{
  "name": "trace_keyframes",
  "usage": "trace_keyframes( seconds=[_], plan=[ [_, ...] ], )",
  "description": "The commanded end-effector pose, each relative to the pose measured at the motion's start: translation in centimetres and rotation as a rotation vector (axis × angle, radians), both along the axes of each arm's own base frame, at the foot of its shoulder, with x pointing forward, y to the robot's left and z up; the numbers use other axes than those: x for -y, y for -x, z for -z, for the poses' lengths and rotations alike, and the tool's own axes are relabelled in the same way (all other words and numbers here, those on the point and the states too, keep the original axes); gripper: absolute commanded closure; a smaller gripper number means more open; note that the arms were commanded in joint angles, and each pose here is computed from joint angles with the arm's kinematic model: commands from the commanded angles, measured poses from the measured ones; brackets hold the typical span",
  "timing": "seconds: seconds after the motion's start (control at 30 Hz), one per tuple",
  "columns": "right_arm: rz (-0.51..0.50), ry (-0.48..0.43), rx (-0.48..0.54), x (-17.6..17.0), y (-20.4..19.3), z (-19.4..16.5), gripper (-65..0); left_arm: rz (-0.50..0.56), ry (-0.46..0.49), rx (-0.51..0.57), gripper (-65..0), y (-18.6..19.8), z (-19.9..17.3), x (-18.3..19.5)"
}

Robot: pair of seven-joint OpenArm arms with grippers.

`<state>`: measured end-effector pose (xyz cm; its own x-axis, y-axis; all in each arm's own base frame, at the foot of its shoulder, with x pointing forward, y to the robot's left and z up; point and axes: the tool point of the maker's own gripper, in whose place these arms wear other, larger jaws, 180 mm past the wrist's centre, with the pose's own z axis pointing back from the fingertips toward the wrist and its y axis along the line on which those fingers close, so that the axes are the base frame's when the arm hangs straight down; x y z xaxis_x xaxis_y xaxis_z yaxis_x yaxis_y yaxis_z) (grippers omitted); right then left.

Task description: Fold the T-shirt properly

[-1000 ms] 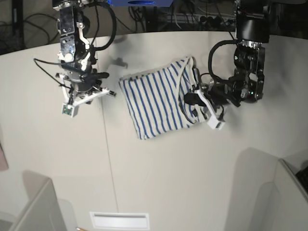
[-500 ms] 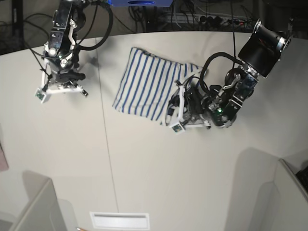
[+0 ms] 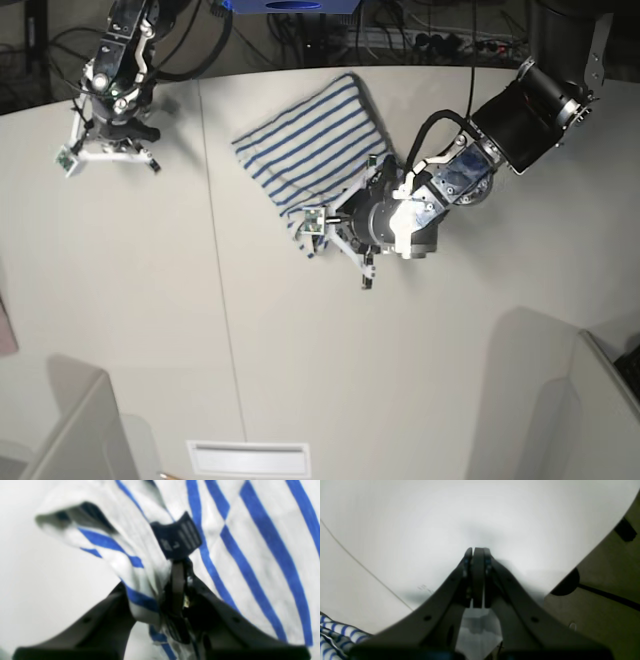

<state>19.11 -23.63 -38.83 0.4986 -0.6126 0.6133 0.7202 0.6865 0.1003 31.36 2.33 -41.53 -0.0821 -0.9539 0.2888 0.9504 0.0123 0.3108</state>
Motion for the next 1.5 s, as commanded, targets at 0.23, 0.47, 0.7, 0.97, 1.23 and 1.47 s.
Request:
trace_keyframes(
  seconds=[0.23, 0.47, 0.7, 0.97, 1.23, 1.47],
  plan=[
    [0.001, 0.016, 0.022, 0.0, 0.2, -0.4, 0.0, 0.011, -0.02, 0.046, 0.0, -1.3, 0.2, 1.1],
    [0.01, -0.12, 0.061, -1.6, 0.1, 0.3, 0.0, 0.175, 0.021, 0.009, 0.0, 0.3, 1.7, 3.5],
    [0.01, -0.123, 0.064, -1.7, 0.0, 0.2, 0.0, 0.207, 0.104, 0.014, 0.0, -1.4, 0.9, 4.4],
    [0.003, -0.127, 0.075, -1.9, -0.6, 0.0, 0.0, 0.311, 0.179, -0.017, 0.0, -1.4, 1.0, 5.4],
    [0.003, -0.131, 0.077, -2.0, -0.7, 0.0, 0.0, 0.358, 0.228, -0.016, 0.0, -2.5, 0.1, 6.0],
    [-0.047, -0.153, 0.076, -3.8, -1.4, 0.1, 0.0, 0.417, 0.307, 0.008, 0.0, -2.6, -2.0, 9.6]
  ],
)
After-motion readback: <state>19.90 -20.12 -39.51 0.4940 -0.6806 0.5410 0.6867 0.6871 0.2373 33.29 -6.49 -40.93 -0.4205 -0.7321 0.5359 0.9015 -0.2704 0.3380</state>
